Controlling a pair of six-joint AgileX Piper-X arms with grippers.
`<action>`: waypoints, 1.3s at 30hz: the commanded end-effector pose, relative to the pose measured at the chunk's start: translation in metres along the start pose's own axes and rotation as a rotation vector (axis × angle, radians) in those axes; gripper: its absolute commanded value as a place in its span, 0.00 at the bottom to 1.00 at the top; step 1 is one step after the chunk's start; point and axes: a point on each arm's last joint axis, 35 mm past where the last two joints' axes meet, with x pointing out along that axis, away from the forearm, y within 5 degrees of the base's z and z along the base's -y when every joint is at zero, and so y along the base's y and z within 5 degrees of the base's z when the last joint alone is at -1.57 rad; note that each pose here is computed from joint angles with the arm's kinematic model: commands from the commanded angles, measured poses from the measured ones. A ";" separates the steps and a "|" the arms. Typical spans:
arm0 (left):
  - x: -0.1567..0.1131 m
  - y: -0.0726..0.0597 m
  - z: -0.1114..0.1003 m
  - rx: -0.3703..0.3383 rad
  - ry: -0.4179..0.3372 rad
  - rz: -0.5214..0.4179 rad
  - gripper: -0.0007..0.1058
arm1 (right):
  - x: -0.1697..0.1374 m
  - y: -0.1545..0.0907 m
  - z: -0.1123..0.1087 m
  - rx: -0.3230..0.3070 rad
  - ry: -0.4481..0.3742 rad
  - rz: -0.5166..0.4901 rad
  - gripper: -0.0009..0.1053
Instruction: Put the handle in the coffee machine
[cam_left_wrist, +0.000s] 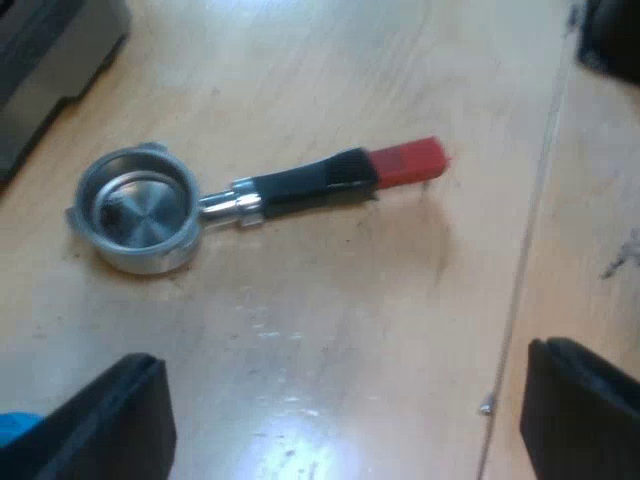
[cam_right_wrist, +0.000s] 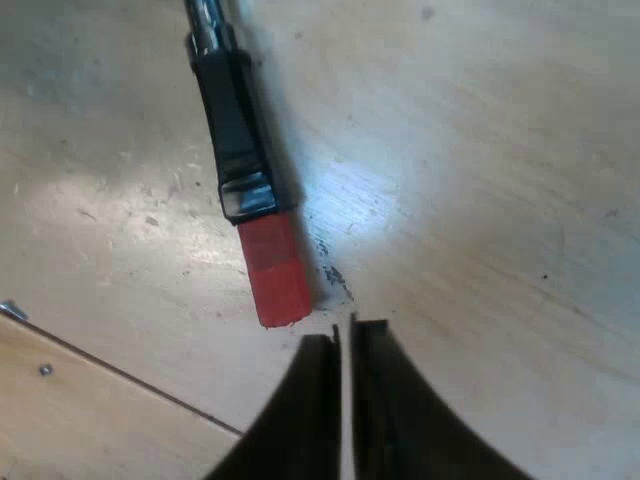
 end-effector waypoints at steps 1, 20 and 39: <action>0.005 -0.001 0.007 0.043 -0.003 0.015 0.69 | 0.017 0.004 0.007 -0.020 0.066 0.004 0.01; 0.029 0.013 0.006 0.058 -0.044 0.048 0.69 | 0.134 0.001 0.037 0.024 0.327 0.000 0.01; 0.027 0.015 -0.004 -0.004 0.021 0.074 0.69 | 0.174 0.015 0.039 0.021 0.379 0.176 0.01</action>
